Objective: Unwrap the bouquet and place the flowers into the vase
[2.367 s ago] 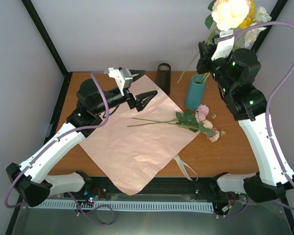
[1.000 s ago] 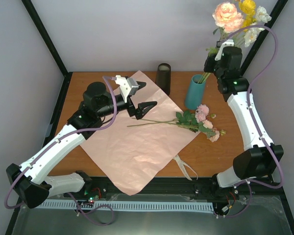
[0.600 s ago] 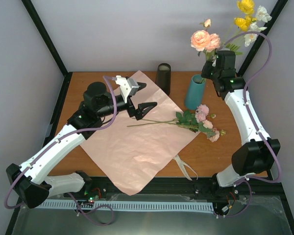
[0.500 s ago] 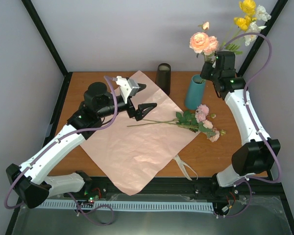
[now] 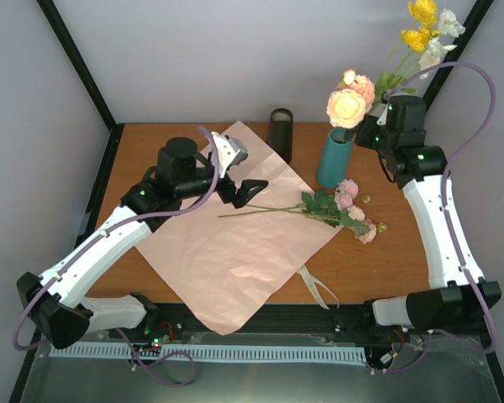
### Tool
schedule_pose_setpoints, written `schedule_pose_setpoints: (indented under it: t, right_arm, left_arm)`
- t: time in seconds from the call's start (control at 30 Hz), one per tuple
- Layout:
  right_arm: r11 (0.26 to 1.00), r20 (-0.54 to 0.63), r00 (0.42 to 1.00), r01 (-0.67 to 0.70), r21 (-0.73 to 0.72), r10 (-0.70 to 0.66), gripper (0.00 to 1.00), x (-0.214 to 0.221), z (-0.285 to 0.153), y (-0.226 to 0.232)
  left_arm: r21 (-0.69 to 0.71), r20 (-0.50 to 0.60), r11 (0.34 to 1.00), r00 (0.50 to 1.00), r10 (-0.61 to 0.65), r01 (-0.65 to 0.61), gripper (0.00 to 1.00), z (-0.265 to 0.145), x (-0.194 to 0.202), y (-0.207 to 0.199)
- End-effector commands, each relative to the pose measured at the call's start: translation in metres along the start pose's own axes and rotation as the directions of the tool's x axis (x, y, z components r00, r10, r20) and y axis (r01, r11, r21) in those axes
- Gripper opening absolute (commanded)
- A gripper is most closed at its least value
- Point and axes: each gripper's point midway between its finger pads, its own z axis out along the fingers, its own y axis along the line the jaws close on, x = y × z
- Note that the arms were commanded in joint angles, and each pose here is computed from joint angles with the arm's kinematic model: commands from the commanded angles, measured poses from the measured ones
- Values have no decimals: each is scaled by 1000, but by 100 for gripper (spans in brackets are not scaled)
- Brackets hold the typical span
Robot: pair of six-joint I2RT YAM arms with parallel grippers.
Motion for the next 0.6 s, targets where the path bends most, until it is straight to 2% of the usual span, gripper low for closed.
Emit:
schedule_pose_setpoints:
  t: [0.0,0.13,0.3,0.57]
  right_arm:
    - [999,-30,1000,9,-51,-11,100,9,-28,4]
    - [996,-37,999,14,-86,-17,100,17,-55,7]
    - [998,-17,1000,0,-62,-1,100,25,-82,-2]
    - [998,-9,1000,-10,-58,9,100,23,-62,-2]
  left_arm:
    - [-21,-71,999,996,45,-47,99,7,9,5]
    - [-9,-148,996,985,91,-94,99,19,29,11]
    - [42,-229,994,967,112,-105,97,32,53,10]
    - [88,-215,996,976,27,-8,92,27,65,-4]
